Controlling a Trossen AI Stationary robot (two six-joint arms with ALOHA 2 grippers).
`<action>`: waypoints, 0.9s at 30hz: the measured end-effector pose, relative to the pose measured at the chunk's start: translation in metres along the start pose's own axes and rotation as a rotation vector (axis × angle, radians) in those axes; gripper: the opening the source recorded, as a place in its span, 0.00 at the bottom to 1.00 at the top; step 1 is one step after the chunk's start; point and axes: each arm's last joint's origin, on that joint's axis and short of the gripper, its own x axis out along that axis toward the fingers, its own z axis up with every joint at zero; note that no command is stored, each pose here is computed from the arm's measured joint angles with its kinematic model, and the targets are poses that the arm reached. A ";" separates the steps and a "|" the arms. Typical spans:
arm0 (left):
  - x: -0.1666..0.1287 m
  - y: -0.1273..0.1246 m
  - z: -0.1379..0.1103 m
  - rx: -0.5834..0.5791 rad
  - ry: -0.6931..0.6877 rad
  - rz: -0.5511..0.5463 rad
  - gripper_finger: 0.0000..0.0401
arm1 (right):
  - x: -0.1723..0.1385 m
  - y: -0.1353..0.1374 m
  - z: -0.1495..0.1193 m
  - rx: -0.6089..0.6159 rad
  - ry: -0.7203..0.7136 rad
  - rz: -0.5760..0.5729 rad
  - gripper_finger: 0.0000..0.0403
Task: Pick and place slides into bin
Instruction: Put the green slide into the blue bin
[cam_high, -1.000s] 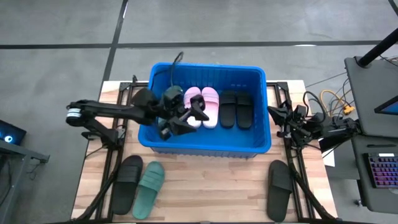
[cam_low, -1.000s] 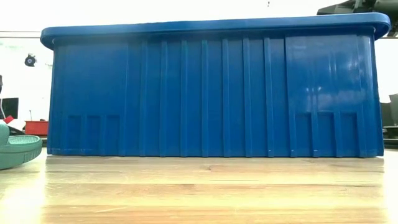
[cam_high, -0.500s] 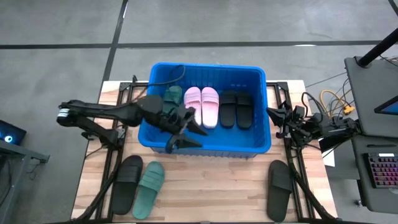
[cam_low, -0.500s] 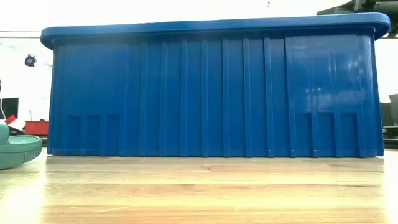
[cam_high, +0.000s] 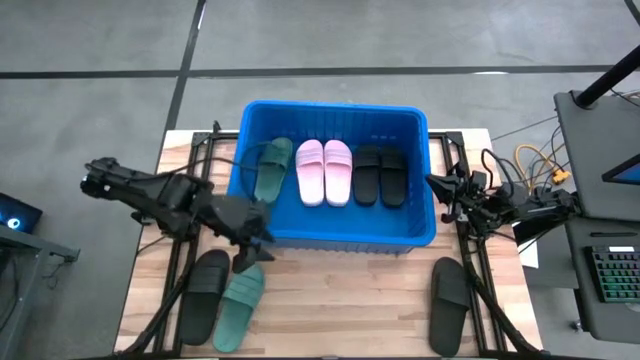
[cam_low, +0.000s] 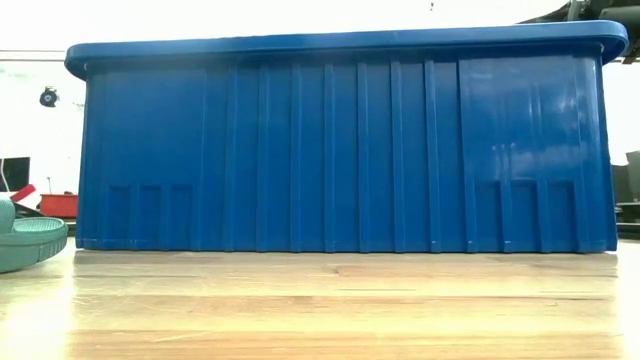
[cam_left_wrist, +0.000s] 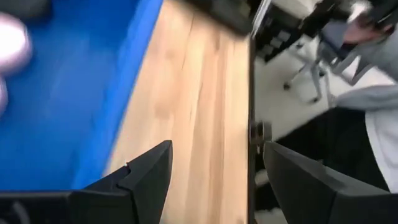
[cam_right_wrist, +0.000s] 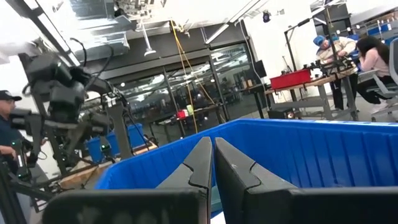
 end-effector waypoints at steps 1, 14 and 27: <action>0.002 0.000 -0.005 -0.027 0.036 0.014 0.59 | 0.000 0.000 0.000 -0.001 0.001 0.000 0.02; 0.044 -0.017 -0.056 0.001 0.419 0.191 0.59 | 0.000 -0.001 -0.007 -0.021 0.017 -0.003 0.02; 0.108 -0.042 -0.118 0.191 0.643 0.323 0.59 | 0.000 -0.002 -0.013 -0.035 0.031 -0.005 0.02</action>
